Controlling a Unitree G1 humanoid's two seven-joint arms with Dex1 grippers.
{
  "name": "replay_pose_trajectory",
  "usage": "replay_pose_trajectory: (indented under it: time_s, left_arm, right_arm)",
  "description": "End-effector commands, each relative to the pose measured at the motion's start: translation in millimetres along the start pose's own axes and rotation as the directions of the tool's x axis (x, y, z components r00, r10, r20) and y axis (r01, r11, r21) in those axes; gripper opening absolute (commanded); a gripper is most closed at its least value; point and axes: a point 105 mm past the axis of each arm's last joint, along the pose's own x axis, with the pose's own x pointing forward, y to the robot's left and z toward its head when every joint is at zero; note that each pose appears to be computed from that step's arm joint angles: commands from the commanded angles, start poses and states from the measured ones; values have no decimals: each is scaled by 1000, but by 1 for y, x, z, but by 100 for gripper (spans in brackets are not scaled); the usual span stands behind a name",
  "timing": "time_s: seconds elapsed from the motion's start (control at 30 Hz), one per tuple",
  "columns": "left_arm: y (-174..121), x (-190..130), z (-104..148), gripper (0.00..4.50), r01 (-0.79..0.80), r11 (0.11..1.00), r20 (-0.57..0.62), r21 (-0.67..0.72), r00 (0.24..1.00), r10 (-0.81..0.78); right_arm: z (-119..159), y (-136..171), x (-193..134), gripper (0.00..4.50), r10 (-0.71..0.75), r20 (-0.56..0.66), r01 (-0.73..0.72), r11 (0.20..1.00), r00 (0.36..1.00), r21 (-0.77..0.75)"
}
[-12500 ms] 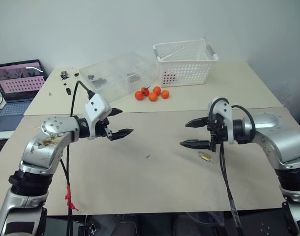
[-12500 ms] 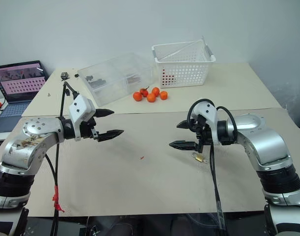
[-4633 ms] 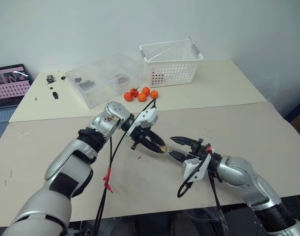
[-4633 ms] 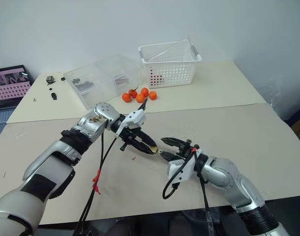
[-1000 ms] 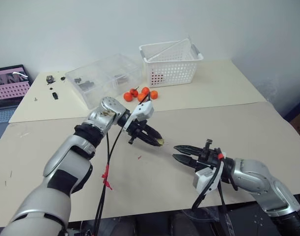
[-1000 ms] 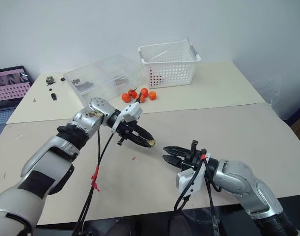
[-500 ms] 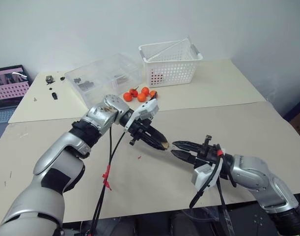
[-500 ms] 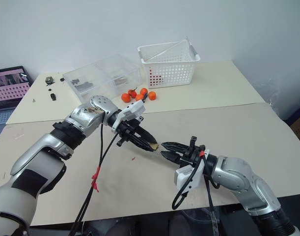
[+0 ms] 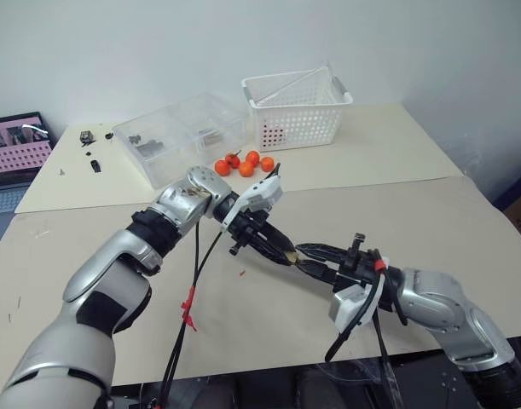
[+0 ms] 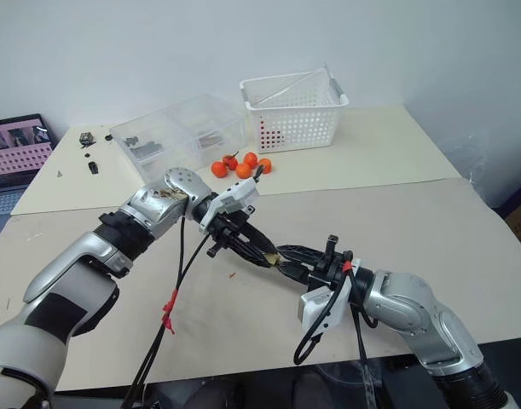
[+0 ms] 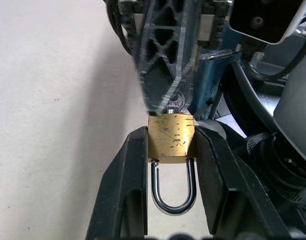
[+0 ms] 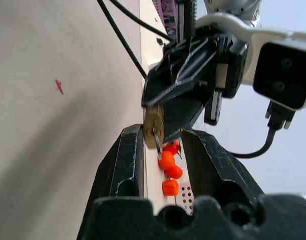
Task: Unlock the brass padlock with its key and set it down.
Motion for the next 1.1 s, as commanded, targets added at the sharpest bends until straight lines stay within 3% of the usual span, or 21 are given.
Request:
replay_pose_trajectory:
  time_s: [0.03, 0.43, 0.47, 0.6, 1.0, 1.07, 1.1]
  left_arm:
    - [1, -2, 17, 83, 2, 998, 4, 57, 1000, -3]
    - [1, -1, 17, 83, 5, 998, -2, 65, 1000, -5]
    - [1, -1, 17, 83, 5, 998, -3, 65, 1000, -5]
    - [0, -1, 18, 83, 10, 998, 2, 60, 1000, -10]
    - [-2, -3, 18, 83, 16, 998, -4, 59, 1000, -16]
    - [-2, -4, 19, 187, 16, 998, 3, 53, 1000, -16]
    - [-3, -5, 19, 213, 17, 999, 5, 46, 1000, -18]
  right_arm:
    - [9, -11, 0, 158, -39, 28, 40, 999, 999, -35]
    - [7, -12, 1, 158, -42, 30, 43, 999, 999, -30]
    - [7, -11, 1, 109, -41, 30, 42, 999, 999, -28]
    - [6, -11, 1, 8, -40, 29, 40, 999, 999, -26]
    - [5, -9, 1, 8, -46, 21, 47, 999, 999, -25]
    - [5, -8, 1, 8, -47, 20, 48, 999, 999, -25]
    - [5, -8, 1, 8, -48, 20, 48, 999, 999, -25]
